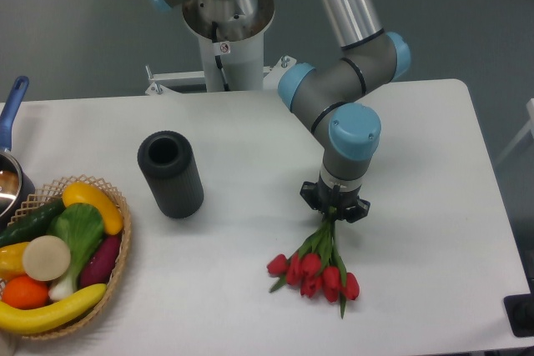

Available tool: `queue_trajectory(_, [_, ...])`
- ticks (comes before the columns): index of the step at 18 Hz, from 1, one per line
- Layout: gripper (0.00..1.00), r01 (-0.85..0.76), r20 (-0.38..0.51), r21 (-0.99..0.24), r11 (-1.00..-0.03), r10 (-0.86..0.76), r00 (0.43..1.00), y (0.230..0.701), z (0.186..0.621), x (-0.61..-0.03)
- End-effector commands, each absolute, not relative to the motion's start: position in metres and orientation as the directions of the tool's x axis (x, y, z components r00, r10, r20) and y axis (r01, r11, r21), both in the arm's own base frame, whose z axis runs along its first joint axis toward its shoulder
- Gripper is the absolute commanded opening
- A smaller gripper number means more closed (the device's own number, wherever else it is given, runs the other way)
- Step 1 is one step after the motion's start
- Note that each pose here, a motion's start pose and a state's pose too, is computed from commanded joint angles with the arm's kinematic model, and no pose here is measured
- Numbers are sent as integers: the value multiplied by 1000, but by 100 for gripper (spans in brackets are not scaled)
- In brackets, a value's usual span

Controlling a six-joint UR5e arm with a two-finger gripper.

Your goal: Pick up the flowers from the table

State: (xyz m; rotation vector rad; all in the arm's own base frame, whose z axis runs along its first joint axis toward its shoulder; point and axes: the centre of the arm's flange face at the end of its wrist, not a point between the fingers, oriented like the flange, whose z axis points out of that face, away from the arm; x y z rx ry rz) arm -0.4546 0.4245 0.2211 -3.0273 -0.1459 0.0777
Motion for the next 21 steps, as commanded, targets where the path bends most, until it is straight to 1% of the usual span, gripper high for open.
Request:
queue_trajectory(3, [0, 104, -78, -134, -986, 115, 990, 421, 244, -462])
queue_trajectory(6, [0, 126, -113, -157, -979, 144, 983, 415, 275, -484])
queue_trajectory(8, [0, 130, -121, -159, -979, 150, 981, 417, 297, -496])
queue_trajectory(11, [0, 138, -104, -143, -980, 153, 983, 418, 327, -515])
queue_trajectory(18, [0, 133, -90, -127, -983, 145, 985, 426, 346, -531])
queue_trajectory(21, [0, 118, -47, -48, -992, 120, 992, 423, 345, -535])
